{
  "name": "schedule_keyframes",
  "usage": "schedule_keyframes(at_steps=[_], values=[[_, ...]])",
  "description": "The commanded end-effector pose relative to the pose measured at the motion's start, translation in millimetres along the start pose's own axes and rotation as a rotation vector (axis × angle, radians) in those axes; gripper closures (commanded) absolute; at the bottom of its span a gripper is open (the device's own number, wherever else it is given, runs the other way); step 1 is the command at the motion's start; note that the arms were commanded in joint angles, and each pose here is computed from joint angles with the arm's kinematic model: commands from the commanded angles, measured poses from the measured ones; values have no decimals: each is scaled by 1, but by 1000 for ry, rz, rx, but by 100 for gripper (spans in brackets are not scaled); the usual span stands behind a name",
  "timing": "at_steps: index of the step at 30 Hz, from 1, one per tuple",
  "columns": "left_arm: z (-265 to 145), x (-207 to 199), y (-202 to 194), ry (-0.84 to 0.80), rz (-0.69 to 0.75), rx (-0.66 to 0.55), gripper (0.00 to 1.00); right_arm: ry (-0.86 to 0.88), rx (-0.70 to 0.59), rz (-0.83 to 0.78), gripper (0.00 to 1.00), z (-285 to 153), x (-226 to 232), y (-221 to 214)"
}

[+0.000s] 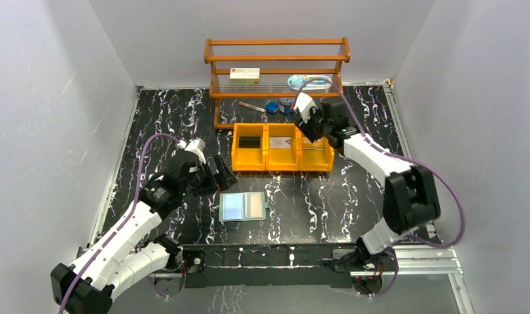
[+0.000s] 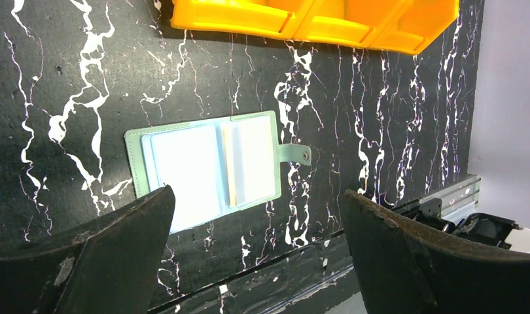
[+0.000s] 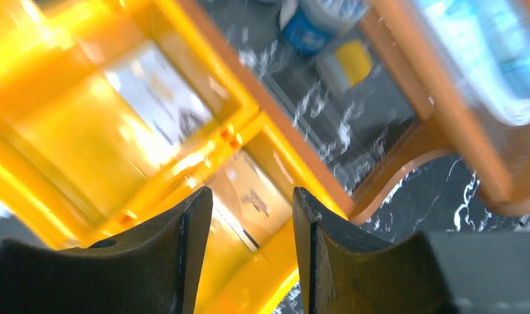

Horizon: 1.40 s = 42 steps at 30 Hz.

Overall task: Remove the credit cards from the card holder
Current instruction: Place the credit card in the storage box, then remove the credit card from the card holder.

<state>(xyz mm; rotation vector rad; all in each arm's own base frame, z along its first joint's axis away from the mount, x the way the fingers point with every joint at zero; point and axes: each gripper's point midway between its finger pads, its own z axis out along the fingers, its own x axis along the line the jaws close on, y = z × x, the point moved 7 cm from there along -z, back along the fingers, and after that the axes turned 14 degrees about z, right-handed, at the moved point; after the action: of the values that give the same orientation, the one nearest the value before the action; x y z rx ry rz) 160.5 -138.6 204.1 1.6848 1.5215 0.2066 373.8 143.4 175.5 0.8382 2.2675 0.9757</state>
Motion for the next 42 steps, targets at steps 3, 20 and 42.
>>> schedule_keyframes(at_steps=[3,20,42], values=[[3,0,3,18,-20,12,2,200,-397,764,41,-73,32,90],[27,17,-23,172,-107,221,9,283,229,1415,48,-58,210,22],[34,25,-35,204,-127,232,12,260,510,1300,54,-22,276,-12]])
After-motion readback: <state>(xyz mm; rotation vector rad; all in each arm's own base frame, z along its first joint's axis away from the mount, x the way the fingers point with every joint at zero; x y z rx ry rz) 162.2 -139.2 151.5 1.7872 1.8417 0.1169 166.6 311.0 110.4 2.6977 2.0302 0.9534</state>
